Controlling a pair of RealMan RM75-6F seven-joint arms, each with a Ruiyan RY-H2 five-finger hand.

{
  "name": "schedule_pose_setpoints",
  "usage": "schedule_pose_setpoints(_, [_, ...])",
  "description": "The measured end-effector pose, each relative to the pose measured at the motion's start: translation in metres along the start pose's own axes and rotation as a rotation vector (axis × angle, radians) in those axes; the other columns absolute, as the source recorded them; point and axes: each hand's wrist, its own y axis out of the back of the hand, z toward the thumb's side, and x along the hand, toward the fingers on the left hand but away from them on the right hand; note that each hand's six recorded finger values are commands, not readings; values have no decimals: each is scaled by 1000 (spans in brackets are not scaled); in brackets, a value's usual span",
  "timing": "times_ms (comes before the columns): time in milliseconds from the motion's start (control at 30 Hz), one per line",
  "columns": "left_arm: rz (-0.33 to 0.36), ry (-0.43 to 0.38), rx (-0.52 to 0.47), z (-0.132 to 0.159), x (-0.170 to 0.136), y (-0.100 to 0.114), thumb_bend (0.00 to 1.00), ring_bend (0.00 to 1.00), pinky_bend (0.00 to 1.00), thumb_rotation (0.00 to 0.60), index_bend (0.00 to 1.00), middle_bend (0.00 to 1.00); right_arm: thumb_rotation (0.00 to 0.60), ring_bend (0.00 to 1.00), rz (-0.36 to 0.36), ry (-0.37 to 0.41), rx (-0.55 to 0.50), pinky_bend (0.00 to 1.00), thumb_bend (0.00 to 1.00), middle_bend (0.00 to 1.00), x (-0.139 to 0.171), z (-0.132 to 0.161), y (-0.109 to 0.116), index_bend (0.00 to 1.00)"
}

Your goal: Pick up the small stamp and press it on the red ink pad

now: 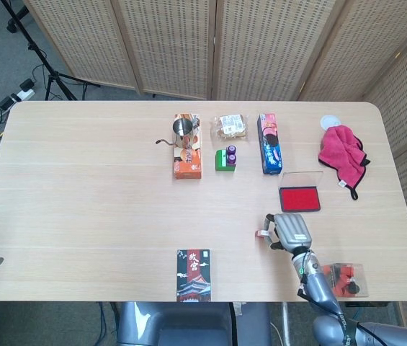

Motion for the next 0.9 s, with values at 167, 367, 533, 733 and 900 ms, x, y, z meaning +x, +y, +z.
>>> schedule_pose_setpoints(167, [-4, 1, 5, 0, 1, -1, 0, 0, 0, 600, 0, 0, 600, 930, -49, -2, -1, 1000, 495, 970, -3, -2, 25, 558])
schedule_pose_setpoints(367, [-6, 7, 9, 0, 2, -2, 0, 0, 0, 600, 0, 0, 600, 930, -72, -44, 2, 1000, 514, 970, -14, -11, 50, 558])
schedule_pose_setpoints(533, [-8, 16, 18, -1, 5, -4, 0, 0, 0, 600, 0, 0, 600, 930, -70, -85, 43, 1000, 517, 970, -29, -22, 63, 558])
schedule_pose_setpoints(733, [-15, 32, 28, -1, 10, -7, 0, 0, 0, 600, 0, 0, 600, 930, -49, -128, 111, 1000, 517, 970, -47, -39, 67, 561])
schedule_pose_setpoints(900, [-14, 36, 28, -1, 11, -7, 0, 0, 0, 600, 0, 0, 600, 930, -35, -157, 145, 1000, 517, 970, -59, -50, 70, 562])
